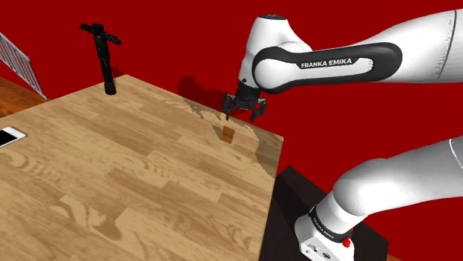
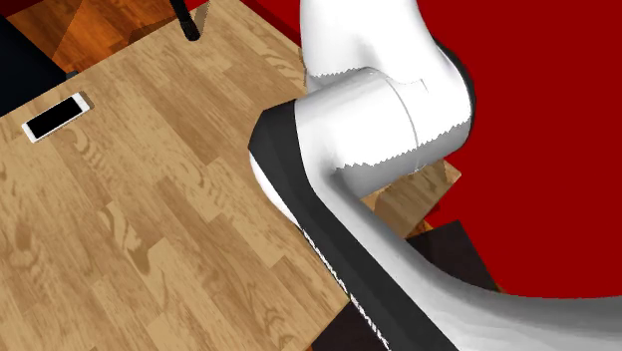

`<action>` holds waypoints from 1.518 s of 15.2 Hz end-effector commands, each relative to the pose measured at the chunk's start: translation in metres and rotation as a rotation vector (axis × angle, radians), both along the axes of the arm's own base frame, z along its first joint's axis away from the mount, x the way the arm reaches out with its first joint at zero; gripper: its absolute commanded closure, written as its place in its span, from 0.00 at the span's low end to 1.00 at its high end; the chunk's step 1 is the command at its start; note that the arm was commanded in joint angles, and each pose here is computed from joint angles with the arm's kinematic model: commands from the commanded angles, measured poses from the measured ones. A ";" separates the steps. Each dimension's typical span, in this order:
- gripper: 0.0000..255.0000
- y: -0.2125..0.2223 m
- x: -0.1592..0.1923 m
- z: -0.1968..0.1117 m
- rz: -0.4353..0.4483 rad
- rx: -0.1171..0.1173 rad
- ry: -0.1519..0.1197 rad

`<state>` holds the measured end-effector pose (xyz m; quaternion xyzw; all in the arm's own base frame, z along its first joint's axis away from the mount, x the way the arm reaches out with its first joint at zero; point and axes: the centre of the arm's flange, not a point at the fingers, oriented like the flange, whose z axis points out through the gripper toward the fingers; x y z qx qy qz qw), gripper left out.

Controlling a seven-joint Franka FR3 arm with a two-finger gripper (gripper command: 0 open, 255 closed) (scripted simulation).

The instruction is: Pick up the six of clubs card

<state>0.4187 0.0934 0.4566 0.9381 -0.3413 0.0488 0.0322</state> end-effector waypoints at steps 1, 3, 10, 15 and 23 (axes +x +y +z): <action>0.00 0.000 0.020 -0.016 -0.119 -0.022 -0.018; 0.00 -0.003 0.040 -0.034 -0.229 -0.047 -0.033; 0.00 -0.004 0.046 -0.071 -0.263 -0.054 -0.037; 1.00 -0.005 0.045 -0.078 -0.264 -0.054 -0.037; 1.00 -0.004 0.046 -0.079 -0.263 -0.054 -0.037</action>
